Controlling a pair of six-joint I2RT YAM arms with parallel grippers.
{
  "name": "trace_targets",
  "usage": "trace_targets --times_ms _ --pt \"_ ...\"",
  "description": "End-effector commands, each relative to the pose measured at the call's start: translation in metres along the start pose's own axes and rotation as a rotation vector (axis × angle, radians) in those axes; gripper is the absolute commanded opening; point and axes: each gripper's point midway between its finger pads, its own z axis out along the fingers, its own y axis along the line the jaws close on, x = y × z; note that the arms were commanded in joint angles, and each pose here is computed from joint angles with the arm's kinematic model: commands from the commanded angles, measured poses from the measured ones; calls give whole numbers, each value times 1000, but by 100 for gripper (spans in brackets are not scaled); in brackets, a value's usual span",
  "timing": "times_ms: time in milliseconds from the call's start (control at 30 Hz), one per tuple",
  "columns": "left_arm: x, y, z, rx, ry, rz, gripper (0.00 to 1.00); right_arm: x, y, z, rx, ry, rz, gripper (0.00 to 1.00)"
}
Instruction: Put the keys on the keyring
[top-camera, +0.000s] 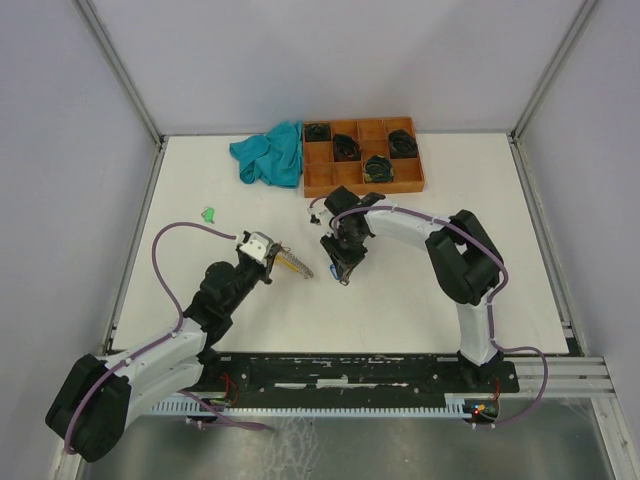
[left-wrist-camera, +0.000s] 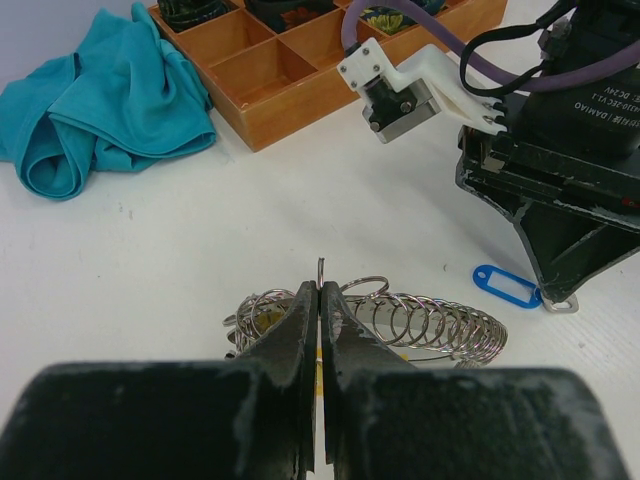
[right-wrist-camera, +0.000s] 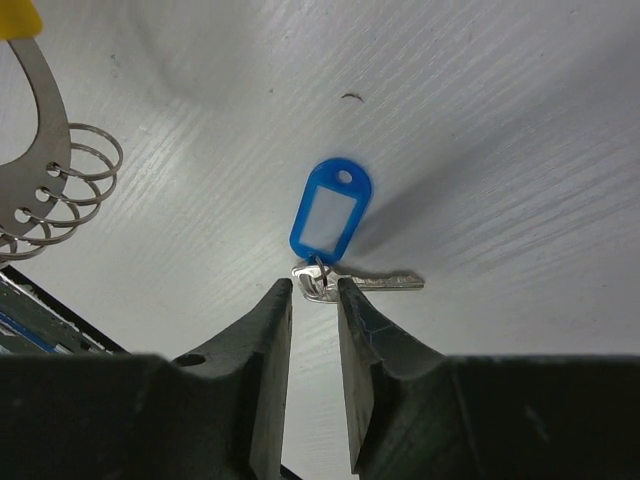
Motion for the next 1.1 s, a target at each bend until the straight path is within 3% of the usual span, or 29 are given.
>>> trace_targets --times_ms 0,1067 --pt "-43 7 7 -22 -122 -7 3 -19 3 0 -15 -54 6 32" --pt "-43 5 8 -16 -121 -8 3 -19 20 0 -83 -48 -54 23"
